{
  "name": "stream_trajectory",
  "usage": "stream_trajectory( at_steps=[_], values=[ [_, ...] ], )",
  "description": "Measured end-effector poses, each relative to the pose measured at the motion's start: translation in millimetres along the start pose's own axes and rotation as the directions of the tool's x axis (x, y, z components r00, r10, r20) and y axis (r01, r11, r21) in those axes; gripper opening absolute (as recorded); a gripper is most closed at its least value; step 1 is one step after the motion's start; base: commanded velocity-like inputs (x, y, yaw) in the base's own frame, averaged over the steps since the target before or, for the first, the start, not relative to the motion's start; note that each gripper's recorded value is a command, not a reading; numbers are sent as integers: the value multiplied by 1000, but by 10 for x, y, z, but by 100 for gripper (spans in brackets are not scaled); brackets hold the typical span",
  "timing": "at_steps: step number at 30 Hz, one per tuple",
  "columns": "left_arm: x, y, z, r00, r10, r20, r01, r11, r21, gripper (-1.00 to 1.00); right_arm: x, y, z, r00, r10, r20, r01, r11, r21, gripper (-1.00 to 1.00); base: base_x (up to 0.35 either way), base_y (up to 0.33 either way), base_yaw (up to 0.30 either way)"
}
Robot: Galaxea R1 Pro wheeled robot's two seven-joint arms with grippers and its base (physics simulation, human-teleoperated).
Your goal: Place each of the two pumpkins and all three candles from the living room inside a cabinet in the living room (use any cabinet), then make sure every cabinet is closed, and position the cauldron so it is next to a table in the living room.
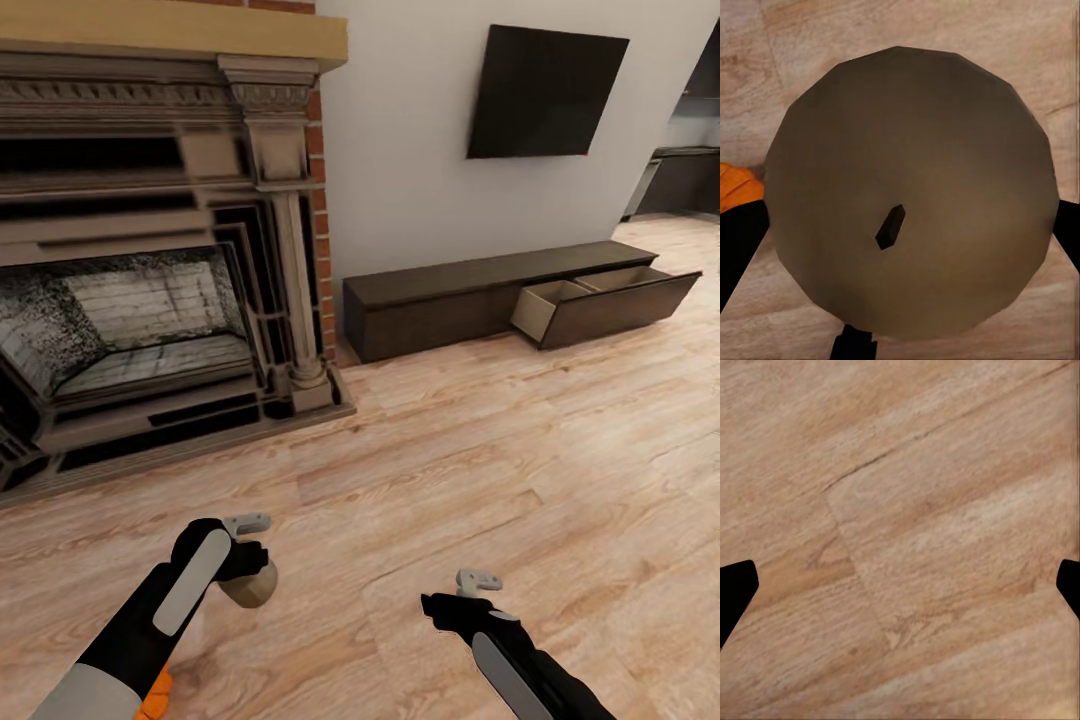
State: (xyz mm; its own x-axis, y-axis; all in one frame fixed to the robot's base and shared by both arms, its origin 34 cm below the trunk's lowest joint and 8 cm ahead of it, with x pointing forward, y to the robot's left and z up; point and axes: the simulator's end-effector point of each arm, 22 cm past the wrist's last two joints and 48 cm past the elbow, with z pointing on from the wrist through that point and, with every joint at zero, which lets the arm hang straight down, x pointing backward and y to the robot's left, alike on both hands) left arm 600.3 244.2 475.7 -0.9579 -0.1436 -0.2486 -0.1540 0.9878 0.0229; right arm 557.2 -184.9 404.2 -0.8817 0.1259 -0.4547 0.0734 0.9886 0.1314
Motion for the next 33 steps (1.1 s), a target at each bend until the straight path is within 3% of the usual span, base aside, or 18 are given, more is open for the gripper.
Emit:
stream_trajectory(
  at_steps=[10, 25, 33],
  values=[
    [-1, 4, 0, 1000, 2, 1, -2, 1000, -3, -100, -3, 0, 1, 1000, 0, 3, 0, 1000, -1, 100, 279, -173, -44],
    [1, -4, 1, 1000, 2, 0, -2, 1000, -1, -100, 0, 1, 1, 1000, 0, 2, 0, 1000, -1, 100, 277, -184, -270],
    [2, -5, 1, 1000, 3, 0, -3, 1000, 0, -100, 1, 1, 2, 1000, 1, 1, -1, 1000, -2, 100, 238, -34, -278]
  ],
)
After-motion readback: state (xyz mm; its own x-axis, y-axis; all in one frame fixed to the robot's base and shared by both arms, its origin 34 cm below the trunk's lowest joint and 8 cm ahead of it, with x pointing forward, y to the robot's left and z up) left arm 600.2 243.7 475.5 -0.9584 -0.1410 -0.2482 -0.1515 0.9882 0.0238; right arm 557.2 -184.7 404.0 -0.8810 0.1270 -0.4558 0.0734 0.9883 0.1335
